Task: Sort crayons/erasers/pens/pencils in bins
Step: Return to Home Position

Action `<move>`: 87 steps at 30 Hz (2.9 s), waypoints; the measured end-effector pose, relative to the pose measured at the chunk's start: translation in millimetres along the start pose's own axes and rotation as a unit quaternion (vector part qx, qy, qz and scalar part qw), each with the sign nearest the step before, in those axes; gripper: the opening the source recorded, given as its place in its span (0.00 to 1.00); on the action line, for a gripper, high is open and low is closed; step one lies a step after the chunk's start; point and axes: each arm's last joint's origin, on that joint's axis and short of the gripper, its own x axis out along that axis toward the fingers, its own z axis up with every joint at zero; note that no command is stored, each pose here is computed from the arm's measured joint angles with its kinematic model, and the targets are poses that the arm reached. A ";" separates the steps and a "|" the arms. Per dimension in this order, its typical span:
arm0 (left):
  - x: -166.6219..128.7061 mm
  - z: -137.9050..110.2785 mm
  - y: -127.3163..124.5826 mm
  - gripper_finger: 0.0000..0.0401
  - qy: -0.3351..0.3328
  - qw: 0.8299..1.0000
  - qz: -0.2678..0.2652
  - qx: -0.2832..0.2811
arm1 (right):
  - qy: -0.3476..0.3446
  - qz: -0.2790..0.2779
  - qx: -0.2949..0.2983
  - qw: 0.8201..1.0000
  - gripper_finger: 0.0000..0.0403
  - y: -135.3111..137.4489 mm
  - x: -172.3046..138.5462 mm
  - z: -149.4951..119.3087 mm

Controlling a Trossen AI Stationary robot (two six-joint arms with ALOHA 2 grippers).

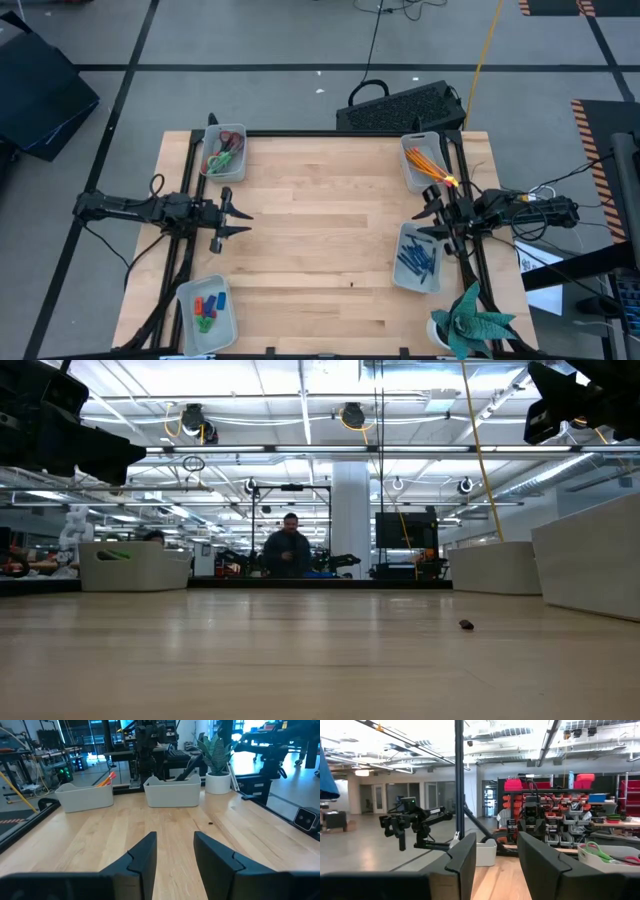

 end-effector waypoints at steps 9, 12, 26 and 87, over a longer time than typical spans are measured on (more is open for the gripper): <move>0.0 0.0 0.0 0.33 0.000 1.000 0.000 0.001 | 0.074 -0.007 -0.008 0.997 0.33 -1.0 -1.0 -14.5; 0.0 0.0 0.0 0.33 0.000 1.000 0.000 0.000 | 0.109 -0.043 -0.035 0.992 0.33 -3.4 -2.4 -21.2; 0.0 0.0 0.0 0.33 0.000 1.000 0.000 0.000 | 0.130 -0.089 -0.053 0.986 0.33 -6.2 -3.7 -24.7; 0.0 0.0 0.0 0.33 0.000 1.000 0.000 -0.002 | 0.130 -0.089 -0.053 0.986 0.33 -6.2 -3.7 -24.7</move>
